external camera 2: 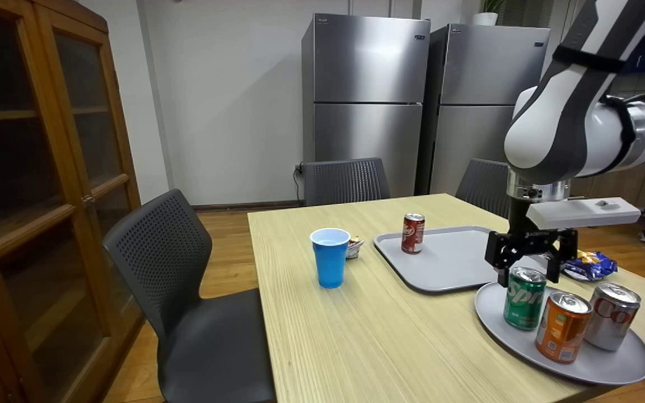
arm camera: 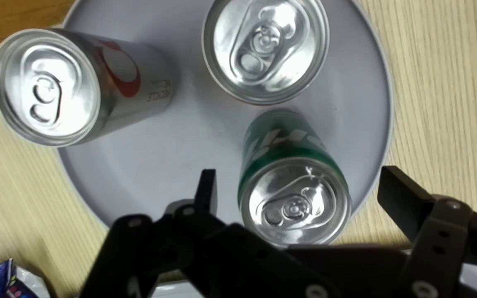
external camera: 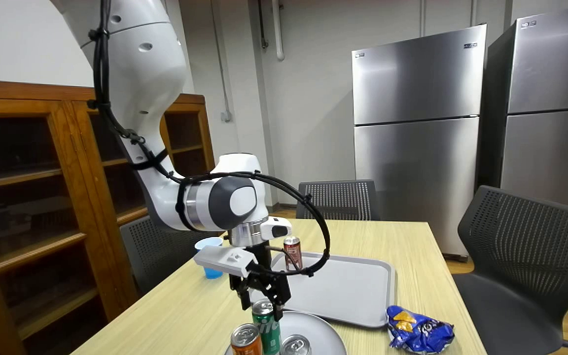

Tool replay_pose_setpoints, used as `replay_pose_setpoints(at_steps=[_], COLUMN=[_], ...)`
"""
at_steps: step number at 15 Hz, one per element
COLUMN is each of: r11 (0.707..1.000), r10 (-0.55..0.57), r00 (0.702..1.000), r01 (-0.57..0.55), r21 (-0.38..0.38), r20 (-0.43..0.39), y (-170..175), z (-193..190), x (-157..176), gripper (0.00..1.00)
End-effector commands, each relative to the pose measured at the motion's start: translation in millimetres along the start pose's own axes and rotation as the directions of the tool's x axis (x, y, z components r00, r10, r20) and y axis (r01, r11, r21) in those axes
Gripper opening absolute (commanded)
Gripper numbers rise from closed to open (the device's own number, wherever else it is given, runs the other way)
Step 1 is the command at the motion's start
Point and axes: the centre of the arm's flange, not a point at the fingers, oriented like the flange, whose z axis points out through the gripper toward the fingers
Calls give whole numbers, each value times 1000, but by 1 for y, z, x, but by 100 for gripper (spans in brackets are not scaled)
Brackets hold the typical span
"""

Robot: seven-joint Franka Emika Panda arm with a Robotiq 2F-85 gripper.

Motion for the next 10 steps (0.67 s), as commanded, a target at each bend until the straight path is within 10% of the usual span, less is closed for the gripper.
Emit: replay_pose_setpoints(at_steps=[1,8,9,10], r11=[1000,1000,1000,1000], r10=[21,13,14,13], r00=[1000,1000,1000,1000], r01=[-21,-13,-14,-13], r21=[7,6,7,7], r20=[-17,-18,-16,-17], y=[1,1,2,2], z=[-7,-7,-7,-8], x=[1,5,5,5], gripper=[100,100,75,74])
